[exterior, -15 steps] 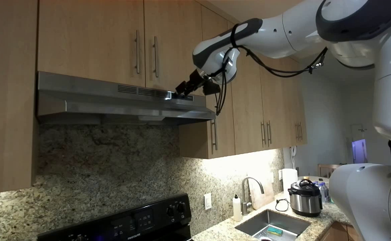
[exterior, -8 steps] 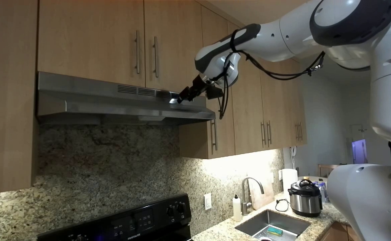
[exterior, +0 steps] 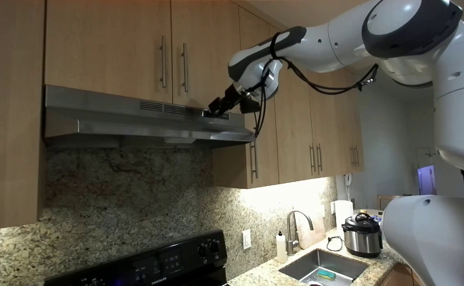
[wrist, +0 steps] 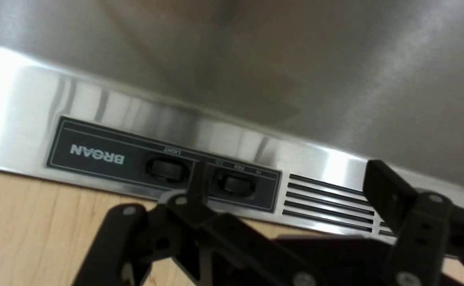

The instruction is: Turn on the light of the hood

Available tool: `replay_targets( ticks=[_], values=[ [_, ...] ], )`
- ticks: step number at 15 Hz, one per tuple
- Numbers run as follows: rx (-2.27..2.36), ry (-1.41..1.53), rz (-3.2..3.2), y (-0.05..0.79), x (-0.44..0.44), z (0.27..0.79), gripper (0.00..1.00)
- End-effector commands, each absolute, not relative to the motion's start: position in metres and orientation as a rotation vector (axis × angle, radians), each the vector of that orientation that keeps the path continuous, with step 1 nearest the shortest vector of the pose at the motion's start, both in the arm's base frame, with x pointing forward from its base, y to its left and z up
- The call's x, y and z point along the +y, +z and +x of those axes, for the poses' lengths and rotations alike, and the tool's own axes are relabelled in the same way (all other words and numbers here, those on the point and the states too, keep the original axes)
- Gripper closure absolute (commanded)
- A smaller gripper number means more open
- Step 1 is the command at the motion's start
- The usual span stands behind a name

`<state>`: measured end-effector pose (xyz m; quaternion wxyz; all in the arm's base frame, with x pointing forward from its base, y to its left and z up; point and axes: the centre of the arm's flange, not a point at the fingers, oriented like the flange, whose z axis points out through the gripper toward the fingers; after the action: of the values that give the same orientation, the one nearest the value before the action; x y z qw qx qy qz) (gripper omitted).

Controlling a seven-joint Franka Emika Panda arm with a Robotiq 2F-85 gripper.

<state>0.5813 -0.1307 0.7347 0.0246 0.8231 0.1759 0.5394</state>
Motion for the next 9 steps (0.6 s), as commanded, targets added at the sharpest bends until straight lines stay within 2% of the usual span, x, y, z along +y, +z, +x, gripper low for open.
replay_targets(
  ticks=[1, 9],
  values=[
    [0.551, 1.672, 2.522, 0.741, -0.140, 0.611, 0.00],
    [0.548, 1.661, 2.535, 0.735, -0.139, 0.625, 0.00]
  ],
)
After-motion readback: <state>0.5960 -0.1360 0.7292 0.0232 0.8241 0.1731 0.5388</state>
